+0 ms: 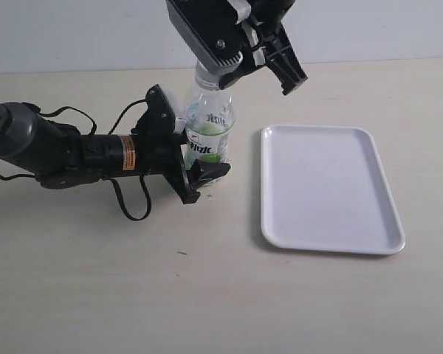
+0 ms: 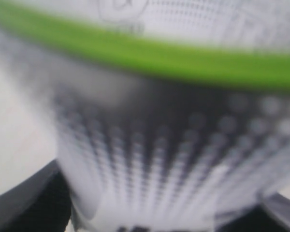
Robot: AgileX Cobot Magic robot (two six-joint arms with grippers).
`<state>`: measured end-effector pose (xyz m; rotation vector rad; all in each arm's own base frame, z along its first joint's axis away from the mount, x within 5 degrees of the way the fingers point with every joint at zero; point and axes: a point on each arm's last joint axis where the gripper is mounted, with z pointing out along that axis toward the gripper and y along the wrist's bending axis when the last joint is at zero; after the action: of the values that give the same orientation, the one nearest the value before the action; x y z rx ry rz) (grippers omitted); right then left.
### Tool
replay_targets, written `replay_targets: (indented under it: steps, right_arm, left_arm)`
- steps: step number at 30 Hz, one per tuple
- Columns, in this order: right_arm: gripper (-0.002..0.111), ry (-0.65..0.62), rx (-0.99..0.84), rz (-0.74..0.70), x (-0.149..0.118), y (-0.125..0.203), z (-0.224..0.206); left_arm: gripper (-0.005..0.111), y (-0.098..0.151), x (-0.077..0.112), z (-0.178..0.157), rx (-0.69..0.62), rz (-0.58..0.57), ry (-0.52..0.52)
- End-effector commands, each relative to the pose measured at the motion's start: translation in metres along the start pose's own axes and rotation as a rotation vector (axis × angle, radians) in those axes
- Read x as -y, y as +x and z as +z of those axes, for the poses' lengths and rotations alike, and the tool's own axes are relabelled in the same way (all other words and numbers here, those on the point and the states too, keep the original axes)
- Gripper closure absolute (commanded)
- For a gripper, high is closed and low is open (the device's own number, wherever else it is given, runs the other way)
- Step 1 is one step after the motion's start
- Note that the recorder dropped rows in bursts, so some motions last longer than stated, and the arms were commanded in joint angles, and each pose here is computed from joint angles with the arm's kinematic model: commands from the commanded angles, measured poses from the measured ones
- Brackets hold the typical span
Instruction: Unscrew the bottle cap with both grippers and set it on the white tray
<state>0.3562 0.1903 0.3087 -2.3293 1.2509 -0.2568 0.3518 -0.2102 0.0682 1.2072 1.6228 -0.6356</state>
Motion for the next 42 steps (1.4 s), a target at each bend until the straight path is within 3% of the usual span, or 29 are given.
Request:
replay_targets:
  steps: [1,6,18,21,25,27,29,30,31,32,33,35,39,42]
  right_arm:
    - [0.108,0.005,-0.022,-0.13,0.001,0.002,0.0]
    - [0.108,0.004,-0.022,-0.14,0.001,0.002,0.001]
    - [0.108,-0.022,-0.014,-0.338,-0.001,0.001,0.001]
    - [0.108,-0.003,-0.019,-0.34,0.0,0.001,-0.007]
    - [0.108,0.068,-0.03,-0.207,0.001,-0.004,-0.04]
    - [0.108,0.103,-0.028,-0.02,-0.002,-0.006,-0.062]
    - [0.108,0.109,-0.023,0.277,-0.007,-0.008,-0.08]
    - [0.108,0.101,-0.035,0.512,-0.011,-0.007,-0.088]
    - [0.108,0.094,-0.042,0.625,-0.012,-0.007,-0.089]
    - [0.108,0.081,-0.058,0.888,-0.016,-0.001,-0.09]
    - [0.108,0.078,-0.063,0.974,-0.017,0.003,-0.088]
    - [0.108,0.042,-0.112,1.293,-0.03,0.024,-0.067]
    - [0.108,0.036,-0.194,1.628,-0.059,0.057,-0.028]
    - [0.108,0.081,-0.189,1.783,-0.072,0.066,0.001]
  left_arm:
    - [0.107,-0.001,0.002,0.0,-0.01,0.011,0.008]
    - [0.107,-0.001,0.002,0.0,-0.01,0.011,0.008]
    - [0.107,-0.001,0.002,0.0,-0.01,0.011,0.008]
    - [0.107,-0.001,0.002,0.0,-0.01,0.011,0.008]
    - [0.107,-0.001,0.002,0.0,-0.009,-0.018,0.005]
    - [0.107,-0.001,0.001,0.0,-0.006,-0.066,-0.007]
    - [0.107,-0.002,0.0,0.0,-0.003,-0.096,-0.015]
    - [0.107,-0.002,-0.001,0.0,0.0,-0.119,-0.023]
    - [0.107,-0.002,-0.001,0.0,0.001,-0.135,-0.027]
    - [0.107,-0.002,-0.002,0.0,0.005,-0.166,-0.038]
    - [0.107,-0.002,-0.003,0.0,0.007,-0.171,-0.044]
    - [0.107,0.0,-0.004,0.0,-0.003,-0.198,-0.061]
    - [0.107,0.002,-0.008,0.0,-0.02,-0.284,-0.109]
    - [0.107,0.002,-0.011,-0.001,-0.009,-0.357,-0.141]
